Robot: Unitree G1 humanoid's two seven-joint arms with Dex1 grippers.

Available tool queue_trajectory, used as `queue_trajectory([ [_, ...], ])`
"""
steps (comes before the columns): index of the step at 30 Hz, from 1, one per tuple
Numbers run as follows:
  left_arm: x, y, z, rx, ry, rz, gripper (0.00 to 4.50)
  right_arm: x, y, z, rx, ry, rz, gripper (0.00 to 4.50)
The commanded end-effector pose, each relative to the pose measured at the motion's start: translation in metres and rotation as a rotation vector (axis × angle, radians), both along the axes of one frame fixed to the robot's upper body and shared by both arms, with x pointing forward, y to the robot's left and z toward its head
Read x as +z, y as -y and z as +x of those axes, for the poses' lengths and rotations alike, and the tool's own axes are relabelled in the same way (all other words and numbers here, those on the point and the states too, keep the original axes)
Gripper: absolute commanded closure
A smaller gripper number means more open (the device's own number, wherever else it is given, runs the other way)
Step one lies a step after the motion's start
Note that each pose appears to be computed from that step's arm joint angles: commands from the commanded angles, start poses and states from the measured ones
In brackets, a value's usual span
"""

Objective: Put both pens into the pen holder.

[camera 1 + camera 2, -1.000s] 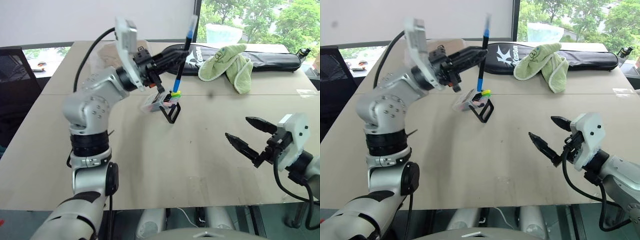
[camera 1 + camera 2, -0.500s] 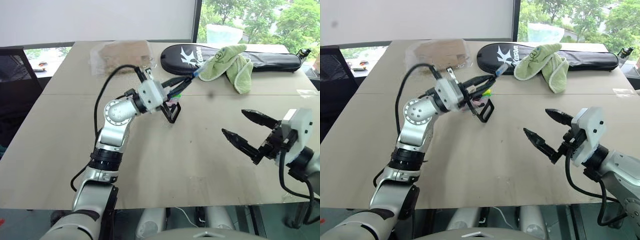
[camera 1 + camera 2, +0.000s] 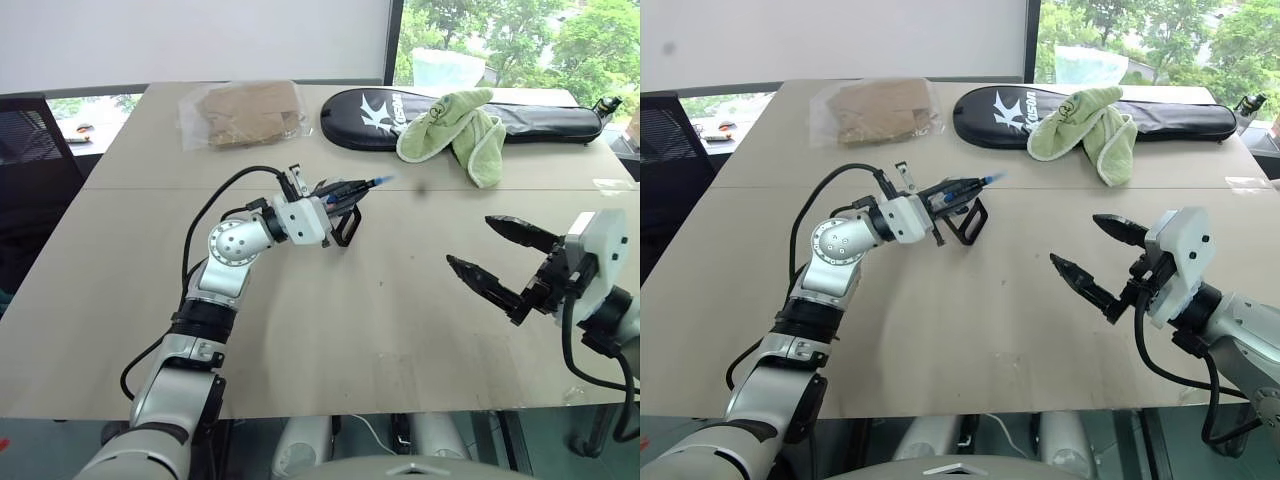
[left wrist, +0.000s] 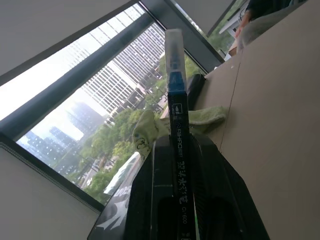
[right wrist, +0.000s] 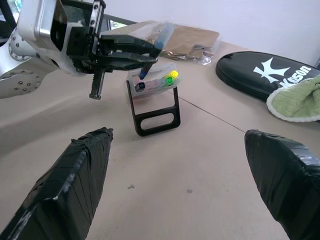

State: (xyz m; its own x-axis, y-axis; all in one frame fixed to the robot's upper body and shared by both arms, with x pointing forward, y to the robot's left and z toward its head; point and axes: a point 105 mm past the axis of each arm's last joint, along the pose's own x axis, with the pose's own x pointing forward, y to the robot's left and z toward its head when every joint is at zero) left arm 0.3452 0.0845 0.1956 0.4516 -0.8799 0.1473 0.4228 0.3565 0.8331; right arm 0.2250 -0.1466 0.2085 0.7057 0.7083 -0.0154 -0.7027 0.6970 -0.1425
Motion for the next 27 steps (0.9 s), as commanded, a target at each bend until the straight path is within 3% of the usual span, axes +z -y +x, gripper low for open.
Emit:
queue_trajectory([
  [1,0.005,-0.003,0.004,0.037,0.070,0.009,4.43,0.008,0.000,-0.003,0.010,0.038,-0.011,0.02],
  [6,0.005,-0.009,0.008,0.057,0.069,-0.024,4.43,0.007,0.001,-0.001,0.012,0.035,-0.011,0.02],
  [7,0.007,-0.011,0.008,0.057,0.068,-0.034,3.51,0.006,0.001,-0.002,0.012,0.034,-0.012,0.02],
  [9,0.013,-0.014,0.005,0.048,0.074,-0.057,2.81,0.005,0.002,-0.001,0.011,0.032,-0.013,0.02],
  [11,0.030,-0.015,-0.006,-0.011,-0.006,-0.186,1.90,0.004,0.006,-0.002,-0.002,0.028,-0.020,0.02],
  [17,0.041,-0.013,-0.048,-0.203,-0.508,-0.409,1.90,-0.009,0.019,0.000,-0.069,0.003,-0.102,0.02],
  [20,0.021,-0.028,-0.064,-0.122,-0.713,-0.403,1.90,-0.030,0.030,-0.003,-0.117,-0.031,-0.218,0.02],
  [27,-0.021,-0.061,-0.095,0.078,-0.961,-0.381,1.90,-0.053,0.052,-0.018,-0.170,-0.097,-0.217,0.02],
])
